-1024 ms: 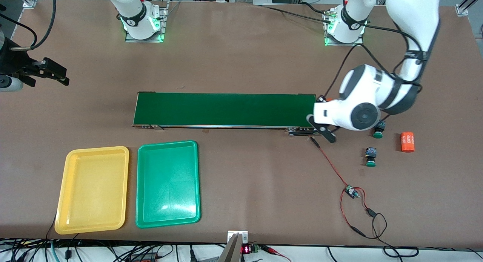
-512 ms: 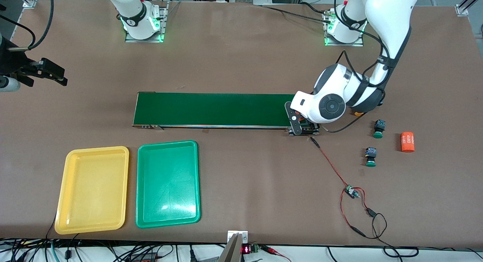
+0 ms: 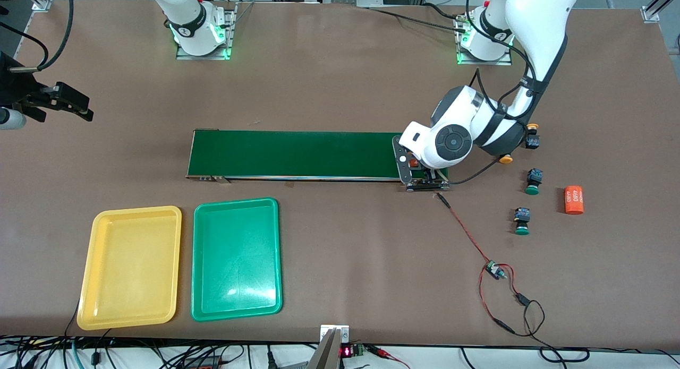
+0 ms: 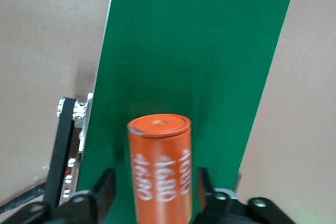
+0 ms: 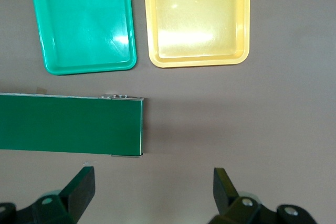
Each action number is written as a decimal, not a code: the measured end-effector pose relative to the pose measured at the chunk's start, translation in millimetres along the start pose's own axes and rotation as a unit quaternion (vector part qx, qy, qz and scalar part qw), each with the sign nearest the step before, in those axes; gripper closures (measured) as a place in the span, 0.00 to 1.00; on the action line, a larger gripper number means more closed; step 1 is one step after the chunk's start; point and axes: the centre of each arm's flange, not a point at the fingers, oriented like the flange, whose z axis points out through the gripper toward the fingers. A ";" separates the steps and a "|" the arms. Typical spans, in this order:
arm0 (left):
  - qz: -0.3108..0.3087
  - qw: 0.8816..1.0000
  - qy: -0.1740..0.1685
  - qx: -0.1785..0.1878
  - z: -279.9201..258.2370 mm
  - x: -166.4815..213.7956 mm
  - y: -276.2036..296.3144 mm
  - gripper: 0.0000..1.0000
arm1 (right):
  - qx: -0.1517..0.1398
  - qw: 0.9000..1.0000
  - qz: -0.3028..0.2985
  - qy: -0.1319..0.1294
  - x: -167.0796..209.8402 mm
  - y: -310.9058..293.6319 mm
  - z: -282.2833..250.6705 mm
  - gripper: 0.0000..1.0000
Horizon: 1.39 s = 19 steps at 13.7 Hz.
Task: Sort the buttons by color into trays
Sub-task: 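Carry the capacitor to the belt end and open the left gripper, then move the left gripper back and grasp a green-capped button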
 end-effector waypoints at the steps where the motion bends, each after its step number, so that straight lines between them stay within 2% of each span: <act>1: -0.003 1.000 0.000 0.001 -7.5 -1.9 -1.8 0.11 | 0.000 1.000 0.000 0.000 0.0 0.1 0.0 0.00; 2: -0.012 1.000 -0.004 -0.001 -21.6 -5.4 -4.0 0.02 | 0.000 1.000 0.000 0.000 0.0 0.2 0.0 0.00; 4: -0.079 0.997 -0.009 0.001 -68.4 -16.0 -10.4 0.00 | 0.000 1.000 0.000 0.000 0.0 0.3 0.1 0.00; 7: -0.213 0.976 -0.028 0.029 -129.8 -44.7 -27.1 0.00 | 0.000 1.000 0.000 0.000 0.1 0.4 0.2 0.00; 9: -0.276 0.959 -0.031 0.054 -149.3 -73.4 -50.9 0.00 | 0.000 1.000 0.000 0.000 0.1 0.4 0.2 0.00; 11: -0.325 0.943 -0.015 0.069 -165.2 -112.4 -90.2 0.00 | 0.000 1.000 0.001 0.000 0.1 0.6 0.3 0.00; 13: -0.361 0.928 0.019 0.087 -172.3 -149.2 -137.8 0.00 | 0.000 1.000 0.001 0.000 0.1 0.6 0.3 0.00; 15: -0.396 0.914 0.036 0.077 -159.9 -184.7 -173.7 0.00 | 0.000 1.000 0.001 0.000 0.1 0.7 0.4 0.00; 16: -0.420 0.904 0.038 0.068 -150.6 -198.1 -184.3 0.00 | 0.000 1.000 0.001 0.000 0.1 0.6 0.4 0.00; 19: -0.518 0.853 0.028 0.053 -123.4 -217.3 -200.5 0.00 | 0.000 1.000 -0.003 0.000 0.3 -3.1 0.3 0.00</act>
